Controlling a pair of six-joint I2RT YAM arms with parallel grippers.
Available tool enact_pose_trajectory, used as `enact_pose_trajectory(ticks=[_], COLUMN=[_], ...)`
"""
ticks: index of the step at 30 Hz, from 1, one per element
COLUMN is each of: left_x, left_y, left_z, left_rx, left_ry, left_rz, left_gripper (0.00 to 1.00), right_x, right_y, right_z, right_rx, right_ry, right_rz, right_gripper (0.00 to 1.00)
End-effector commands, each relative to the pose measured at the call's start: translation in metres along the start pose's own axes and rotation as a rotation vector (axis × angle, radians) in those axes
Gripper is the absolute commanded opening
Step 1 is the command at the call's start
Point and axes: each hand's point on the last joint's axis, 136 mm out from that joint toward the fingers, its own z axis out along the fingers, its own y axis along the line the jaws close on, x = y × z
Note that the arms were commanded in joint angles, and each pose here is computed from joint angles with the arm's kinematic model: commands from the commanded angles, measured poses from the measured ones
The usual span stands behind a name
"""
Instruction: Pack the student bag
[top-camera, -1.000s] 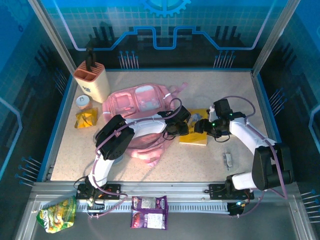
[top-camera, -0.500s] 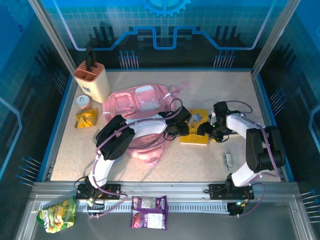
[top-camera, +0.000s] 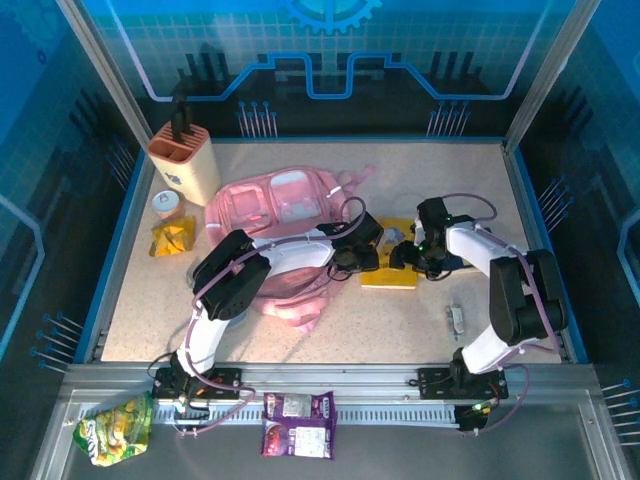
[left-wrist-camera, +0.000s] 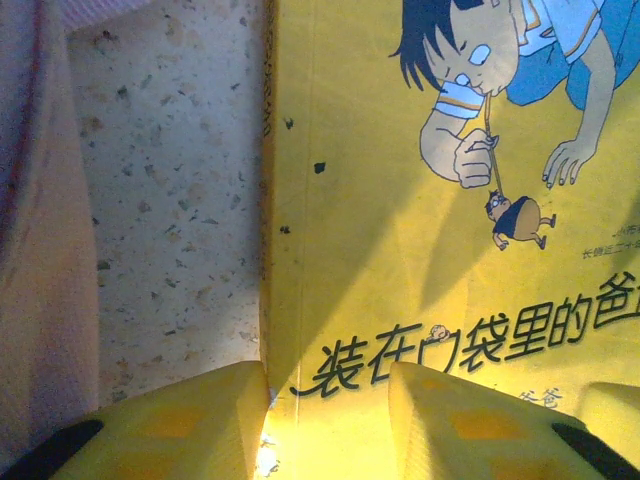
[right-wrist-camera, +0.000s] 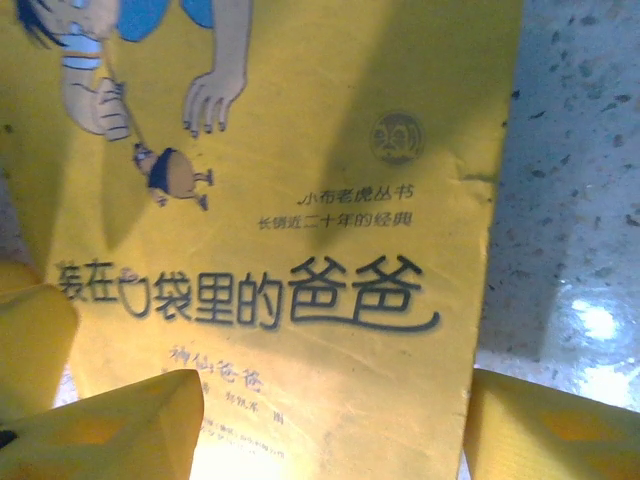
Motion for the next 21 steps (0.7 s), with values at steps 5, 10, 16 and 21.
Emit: enact_pose_trajectory(ticks=[5, 10, 16, 21], left_x=[0.024, 0.024, 0.026, 0.023], left_y=[0.013, 0.013, 0.013, 0.01], left_z=[0.019, 0.019, 0.019, 0.018], left_rx=[-0.049, -0.048, -0.041, -0.035], left_ry=[0.077, 0.078, 0.083, 0.076], left_rz=[0.025, 0.024, 0.022, 0.024], left_gripper=[0.39, 0.38, 0.38, 0.38], right_x=[-0.01, -0.006, -0.004, -0.005], right_y=[0.027, 0.027, 0.022, 0.021], right_z=[-0.031, -0.027, -0.026, -0.031], right_rx=[-0.098, -0.161, -0.195, -0.233], right_ry=[-0.083, -0.067, -0.062, -0.079], right_rz=[-0.075, -0.042, 0.007, 0.03], right_gripper=[0.63, 0.52, 0.38, 0.19])
